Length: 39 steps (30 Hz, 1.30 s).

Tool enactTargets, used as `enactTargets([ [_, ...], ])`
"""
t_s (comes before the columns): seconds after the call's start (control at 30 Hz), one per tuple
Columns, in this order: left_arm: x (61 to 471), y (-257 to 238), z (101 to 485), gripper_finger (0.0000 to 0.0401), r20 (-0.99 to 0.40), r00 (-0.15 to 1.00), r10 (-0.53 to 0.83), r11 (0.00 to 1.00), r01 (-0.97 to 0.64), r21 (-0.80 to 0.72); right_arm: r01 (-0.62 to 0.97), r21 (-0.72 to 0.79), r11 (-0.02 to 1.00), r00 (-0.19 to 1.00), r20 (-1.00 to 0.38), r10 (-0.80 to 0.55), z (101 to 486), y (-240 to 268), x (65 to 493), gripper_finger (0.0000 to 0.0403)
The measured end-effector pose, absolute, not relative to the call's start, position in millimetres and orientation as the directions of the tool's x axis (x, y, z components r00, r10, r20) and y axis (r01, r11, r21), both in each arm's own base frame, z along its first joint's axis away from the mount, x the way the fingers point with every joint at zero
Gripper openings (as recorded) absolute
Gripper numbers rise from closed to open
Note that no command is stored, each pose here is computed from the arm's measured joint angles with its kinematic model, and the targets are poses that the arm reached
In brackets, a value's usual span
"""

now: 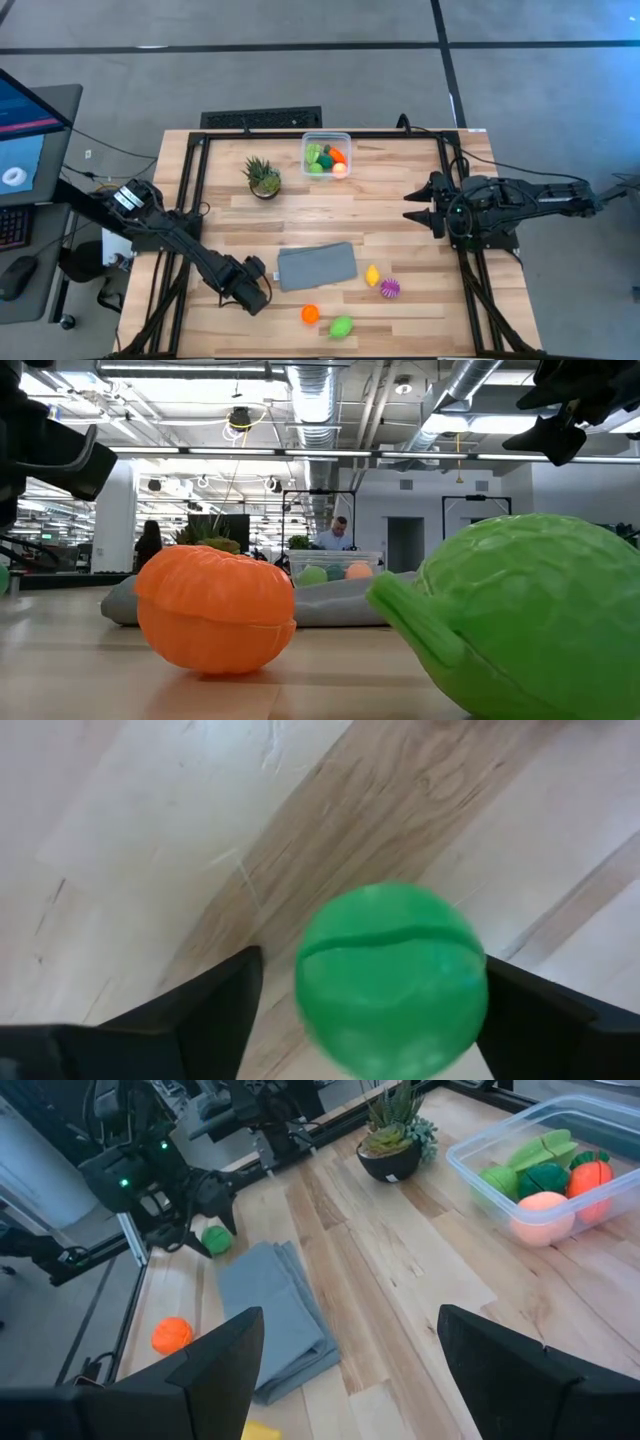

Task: Pick and placing Produce into tupperware
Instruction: Put the pear into the bin

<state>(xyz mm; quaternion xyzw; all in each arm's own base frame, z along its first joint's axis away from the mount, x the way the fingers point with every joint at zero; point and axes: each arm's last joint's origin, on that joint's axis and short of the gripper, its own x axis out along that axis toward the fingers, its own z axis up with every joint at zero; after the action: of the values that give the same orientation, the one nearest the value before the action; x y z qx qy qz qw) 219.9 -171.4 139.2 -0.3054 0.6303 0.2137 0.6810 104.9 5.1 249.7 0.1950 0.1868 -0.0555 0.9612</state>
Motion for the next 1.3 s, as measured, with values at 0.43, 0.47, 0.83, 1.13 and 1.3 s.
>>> enactTargets([
  [0.43, 218, -170, 139, 0.0211, -0.991, 0.098, -0.09, 0.723, -0.678, -0.132, 0.179, 0.352, 0.919, 0.924, -0.381, -0.034, 250, 5, 105, 0.0322],
  [0.47, 218, -170, 139, 0.0209, -0.991, 0.098, -0.09, 0.724, -0.677, -0.133, 0.179, 0.352, 0.919, 0.924, -0.381, -0.034, 250, 5, 105, 0.0322],
  [0.83, 222, -173, 151, 0.0218, -0.99, 0.115, -0.087, 0.746, -0.651, -0.141, 0.179, 0.351, 0.919, 0.924, -0.381, -0.034, 250, 5, 105, 0.0322],
  [1.13, 223, -164, 175, 0.0216, -0.95, 0.311, 0.021, 0.681, -0.7, -0.214, 0.179, 0.352, 0.919, 0.924, -0.381, -0.034, 250, 5, 105, 0.0322],
  [1.3, 223, -154, 192, 0.022, -0.903, 0.418, 0.099, 0.657, -0.709, -0.256, 0.18, 0.353, 0.918, 0.924, -0.382, -0.034, 250, 5, 105, 0.0322],
])
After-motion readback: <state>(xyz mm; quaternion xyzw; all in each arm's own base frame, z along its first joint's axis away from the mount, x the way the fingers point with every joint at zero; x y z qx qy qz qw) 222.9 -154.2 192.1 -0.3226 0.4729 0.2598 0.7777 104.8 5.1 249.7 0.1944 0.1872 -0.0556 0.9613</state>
